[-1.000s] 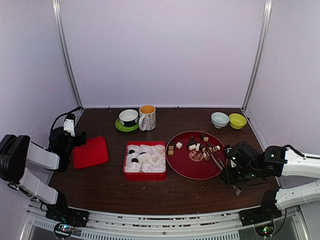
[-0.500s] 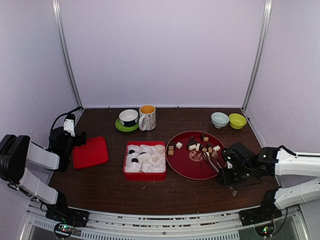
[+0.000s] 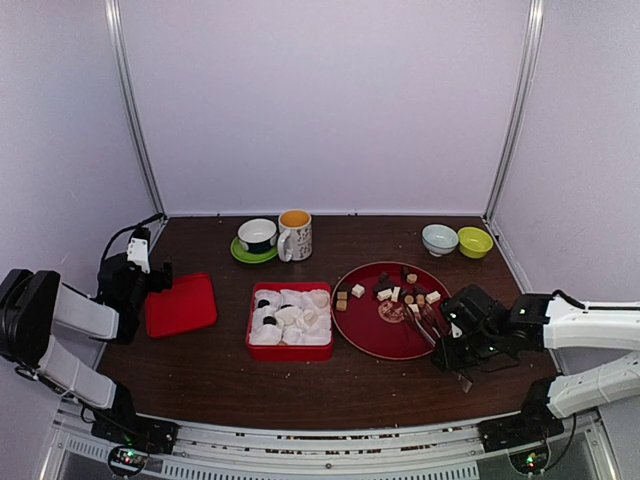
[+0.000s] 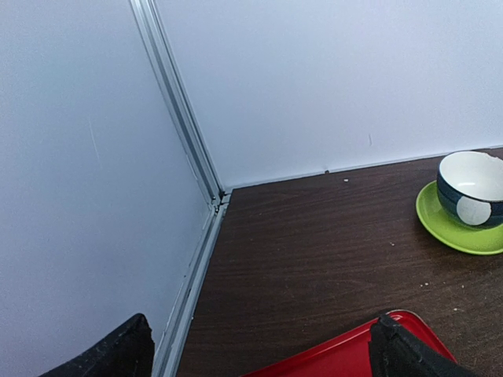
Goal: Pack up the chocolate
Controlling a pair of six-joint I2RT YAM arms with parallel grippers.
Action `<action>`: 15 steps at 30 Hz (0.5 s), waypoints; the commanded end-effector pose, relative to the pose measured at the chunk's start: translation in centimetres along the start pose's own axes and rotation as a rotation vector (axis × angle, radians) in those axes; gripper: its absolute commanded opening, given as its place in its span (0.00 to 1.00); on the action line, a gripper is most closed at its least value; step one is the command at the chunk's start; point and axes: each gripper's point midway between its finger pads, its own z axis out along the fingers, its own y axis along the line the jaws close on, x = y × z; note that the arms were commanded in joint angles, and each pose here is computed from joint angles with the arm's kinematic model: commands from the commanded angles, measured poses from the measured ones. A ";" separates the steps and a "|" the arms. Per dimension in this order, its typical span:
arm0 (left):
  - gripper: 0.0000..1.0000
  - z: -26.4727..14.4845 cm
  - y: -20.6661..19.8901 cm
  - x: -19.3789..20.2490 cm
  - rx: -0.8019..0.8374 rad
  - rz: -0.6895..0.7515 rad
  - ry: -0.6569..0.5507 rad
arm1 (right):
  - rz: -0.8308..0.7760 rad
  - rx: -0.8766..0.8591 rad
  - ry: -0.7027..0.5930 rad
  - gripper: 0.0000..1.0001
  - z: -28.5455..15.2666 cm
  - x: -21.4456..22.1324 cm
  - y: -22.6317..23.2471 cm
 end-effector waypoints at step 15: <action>0.98 -0.1 0.3 -1.2 -0.006 -0.011 -0.055 | 0.000 -0.008 -0.016 0.29 -0.2 -0.5 0.1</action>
